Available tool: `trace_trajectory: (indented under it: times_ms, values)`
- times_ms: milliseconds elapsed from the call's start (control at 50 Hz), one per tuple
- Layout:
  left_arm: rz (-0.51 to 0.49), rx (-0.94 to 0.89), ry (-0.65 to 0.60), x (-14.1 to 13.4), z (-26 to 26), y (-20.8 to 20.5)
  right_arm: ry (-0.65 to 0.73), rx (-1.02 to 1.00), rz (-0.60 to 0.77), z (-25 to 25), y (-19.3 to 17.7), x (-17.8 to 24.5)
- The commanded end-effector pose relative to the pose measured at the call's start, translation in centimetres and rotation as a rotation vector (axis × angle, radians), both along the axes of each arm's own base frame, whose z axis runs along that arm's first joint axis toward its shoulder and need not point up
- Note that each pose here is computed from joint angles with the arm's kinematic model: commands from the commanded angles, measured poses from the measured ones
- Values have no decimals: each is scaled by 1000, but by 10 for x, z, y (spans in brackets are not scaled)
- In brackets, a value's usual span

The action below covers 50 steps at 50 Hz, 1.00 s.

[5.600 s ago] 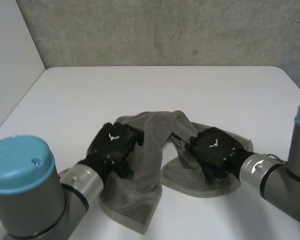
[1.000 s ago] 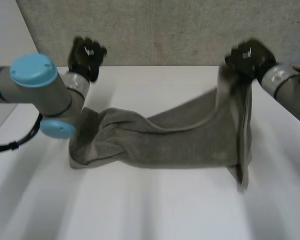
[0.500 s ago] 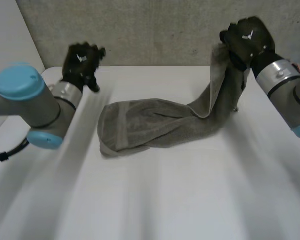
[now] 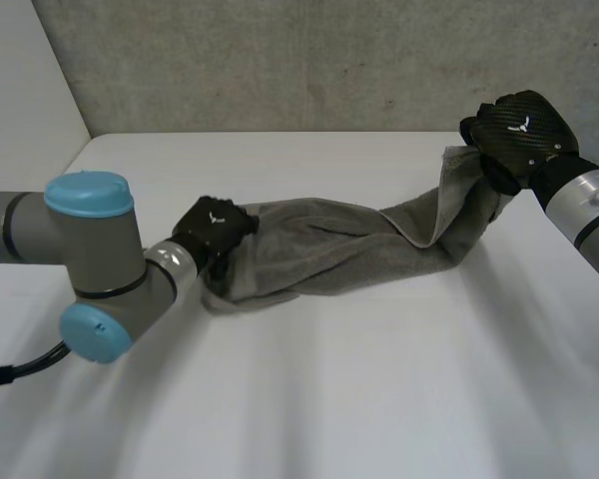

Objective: Fold the towel.

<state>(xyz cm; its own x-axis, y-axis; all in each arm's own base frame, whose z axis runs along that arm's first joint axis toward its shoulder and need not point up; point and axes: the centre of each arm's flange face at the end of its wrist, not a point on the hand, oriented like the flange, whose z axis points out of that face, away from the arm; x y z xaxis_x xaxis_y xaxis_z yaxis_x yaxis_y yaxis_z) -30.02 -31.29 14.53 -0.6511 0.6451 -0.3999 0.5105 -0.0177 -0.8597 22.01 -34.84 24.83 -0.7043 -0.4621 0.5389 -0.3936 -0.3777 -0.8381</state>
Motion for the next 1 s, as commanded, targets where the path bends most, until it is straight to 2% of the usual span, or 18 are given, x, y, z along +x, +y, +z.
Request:
trace_trajectory:
  times_ms: [20,280,520,680,900,960,1000]
  values:
    - [1,74,-48,12,6,28,2,15,-10,-5,-2,-4]
    - [-33,91,-76,-4,-18,37,11,42,17,-14,6,2]
    - [-26,112,-97,-6,-30,40,27,45,16,-18,6,2]
    - [-27,57,-60,-6,2,48,31,52,16,-17,7,2]
    - [-39,15,-43,17,41,89,35,86,23,-14,9,2]
    - [-58,23,-45,24,44,104,37,111,46,-13,13,4]
    - [-111,25,-52,28,48,121,38,121,62,-12,15,5]
